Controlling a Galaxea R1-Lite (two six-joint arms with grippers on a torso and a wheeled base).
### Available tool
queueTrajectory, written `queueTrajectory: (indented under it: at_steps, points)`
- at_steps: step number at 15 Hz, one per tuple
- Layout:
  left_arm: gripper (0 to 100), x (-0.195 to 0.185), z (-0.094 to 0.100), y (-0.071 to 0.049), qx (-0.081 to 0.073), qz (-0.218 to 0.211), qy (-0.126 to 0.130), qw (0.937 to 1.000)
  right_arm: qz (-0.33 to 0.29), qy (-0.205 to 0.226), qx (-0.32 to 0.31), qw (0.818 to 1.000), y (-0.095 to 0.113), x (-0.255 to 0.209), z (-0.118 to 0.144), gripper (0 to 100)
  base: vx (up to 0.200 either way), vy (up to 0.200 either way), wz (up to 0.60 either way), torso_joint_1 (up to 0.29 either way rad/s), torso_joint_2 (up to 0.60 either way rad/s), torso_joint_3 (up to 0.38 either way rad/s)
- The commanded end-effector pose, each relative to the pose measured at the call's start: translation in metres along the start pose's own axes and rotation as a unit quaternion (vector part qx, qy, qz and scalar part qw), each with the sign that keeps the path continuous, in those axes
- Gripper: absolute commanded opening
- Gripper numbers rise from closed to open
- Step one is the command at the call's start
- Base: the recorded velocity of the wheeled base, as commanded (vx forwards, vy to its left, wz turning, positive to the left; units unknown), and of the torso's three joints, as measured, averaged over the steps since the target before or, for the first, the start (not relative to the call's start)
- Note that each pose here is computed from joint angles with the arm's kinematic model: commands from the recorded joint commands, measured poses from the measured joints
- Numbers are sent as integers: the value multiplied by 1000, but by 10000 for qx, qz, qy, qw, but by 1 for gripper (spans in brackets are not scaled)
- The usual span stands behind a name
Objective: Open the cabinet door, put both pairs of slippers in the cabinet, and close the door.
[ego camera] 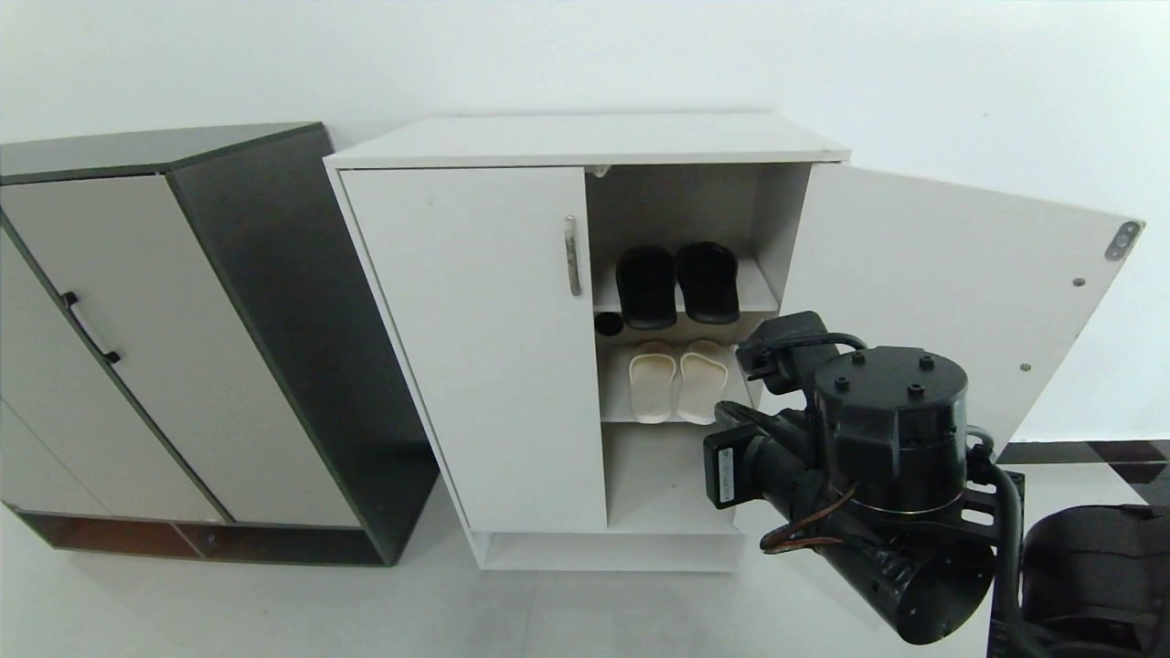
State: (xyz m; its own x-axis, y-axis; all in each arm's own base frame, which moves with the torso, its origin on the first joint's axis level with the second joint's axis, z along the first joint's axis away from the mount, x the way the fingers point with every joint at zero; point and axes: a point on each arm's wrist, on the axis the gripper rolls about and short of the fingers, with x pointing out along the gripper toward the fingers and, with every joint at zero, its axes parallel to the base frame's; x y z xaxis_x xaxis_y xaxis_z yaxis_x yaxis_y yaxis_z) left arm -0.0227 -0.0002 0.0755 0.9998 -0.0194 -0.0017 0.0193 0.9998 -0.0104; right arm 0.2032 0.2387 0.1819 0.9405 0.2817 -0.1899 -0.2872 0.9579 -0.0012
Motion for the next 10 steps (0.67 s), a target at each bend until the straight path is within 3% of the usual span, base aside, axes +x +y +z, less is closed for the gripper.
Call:
queueTrajectory:
  at_steps: [1,10]
  points:
    - [0,0,0,0,-2,-3,-1,10000,-9,8,-6,10000,0,1,-1,0,0,0,0,85,-486,-349]
    - [0,0,0,0,-2,-3,-1,10000,-24,8,-3,10000,-1,1,0,0,0,0,0,140,-472,-331]
